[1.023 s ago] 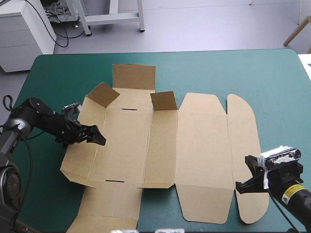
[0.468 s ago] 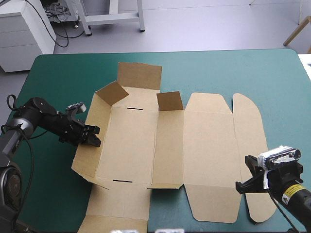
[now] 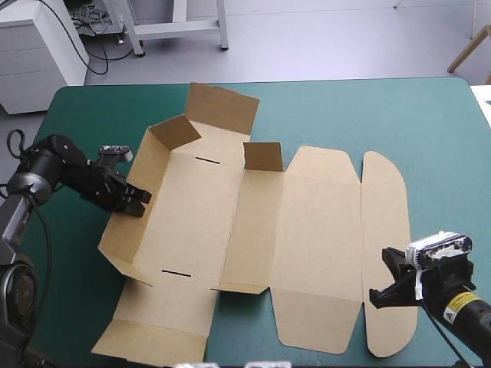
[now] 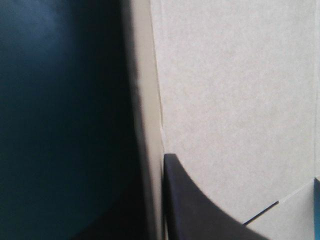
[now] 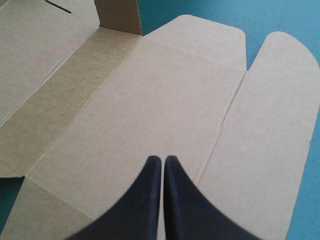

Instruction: Fold the box

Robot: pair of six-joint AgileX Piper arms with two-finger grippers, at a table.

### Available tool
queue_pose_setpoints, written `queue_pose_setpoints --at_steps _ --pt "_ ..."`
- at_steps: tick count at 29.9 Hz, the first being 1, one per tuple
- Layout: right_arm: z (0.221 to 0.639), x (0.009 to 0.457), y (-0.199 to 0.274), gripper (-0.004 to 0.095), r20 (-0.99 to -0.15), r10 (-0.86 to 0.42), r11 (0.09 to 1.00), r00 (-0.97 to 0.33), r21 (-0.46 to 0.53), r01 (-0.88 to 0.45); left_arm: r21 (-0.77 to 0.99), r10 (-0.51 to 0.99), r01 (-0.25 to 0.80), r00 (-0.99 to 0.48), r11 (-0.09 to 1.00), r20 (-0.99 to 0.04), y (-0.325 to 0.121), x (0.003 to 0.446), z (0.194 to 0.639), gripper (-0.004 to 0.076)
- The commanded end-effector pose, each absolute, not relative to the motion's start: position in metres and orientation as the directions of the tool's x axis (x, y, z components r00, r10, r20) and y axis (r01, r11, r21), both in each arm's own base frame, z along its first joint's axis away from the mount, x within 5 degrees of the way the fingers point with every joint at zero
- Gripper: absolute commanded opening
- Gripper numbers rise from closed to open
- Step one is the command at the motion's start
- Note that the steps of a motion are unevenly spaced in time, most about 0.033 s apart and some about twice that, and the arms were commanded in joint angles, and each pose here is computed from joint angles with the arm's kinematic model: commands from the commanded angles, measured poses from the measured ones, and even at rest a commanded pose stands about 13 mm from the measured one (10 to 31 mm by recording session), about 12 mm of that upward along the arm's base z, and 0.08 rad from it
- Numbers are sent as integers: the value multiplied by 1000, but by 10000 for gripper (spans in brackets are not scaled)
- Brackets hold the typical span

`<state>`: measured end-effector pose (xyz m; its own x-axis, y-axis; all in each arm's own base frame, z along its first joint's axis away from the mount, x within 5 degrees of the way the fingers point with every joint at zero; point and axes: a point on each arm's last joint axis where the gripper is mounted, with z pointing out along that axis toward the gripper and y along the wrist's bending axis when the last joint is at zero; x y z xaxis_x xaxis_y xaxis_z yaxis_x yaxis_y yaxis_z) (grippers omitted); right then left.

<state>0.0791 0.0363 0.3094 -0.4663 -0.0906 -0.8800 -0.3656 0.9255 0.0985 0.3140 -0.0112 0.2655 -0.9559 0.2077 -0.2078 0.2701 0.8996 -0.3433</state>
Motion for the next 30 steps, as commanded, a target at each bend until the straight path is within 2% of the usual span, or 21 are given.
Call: queue_pose_setpoints --at_steps 1,4,8,14,17,21,30 --pt "324 80 39 0 -915 -29 913 -403 140 -383 -258 348 410 -902 875 -255 -31 311 305 -10" --pt "324 80 40 0 -913 -21 911 -408 151 -384 -76 506 546 -814 835 -286 -55 315 326 -10" --pt "324 80 40 -4 -913 -21 911 -408 151 -384 172 678 658 -682 733 -275 -85 315 353 -10" --pt "324 80 40 -19 -912 -22 911 -409 151 -384 431 887 776 -410 461 -211 -127 308 375 -10" --pt "324 80 40 -19 -912 -22 911 -409 151 -384 511 937 786 -276 348 -215 -149 306 378 -10" --pt "324 80 40 -19 -912 -22 911 -409 151 -384 596 960 756 -166 271 -226 -172 309 378 -10" --pt "324 80 40 -19 -912 -20 911 -410 152 -384 724 989 678 -29 126 -145 -207 320 365 -10"
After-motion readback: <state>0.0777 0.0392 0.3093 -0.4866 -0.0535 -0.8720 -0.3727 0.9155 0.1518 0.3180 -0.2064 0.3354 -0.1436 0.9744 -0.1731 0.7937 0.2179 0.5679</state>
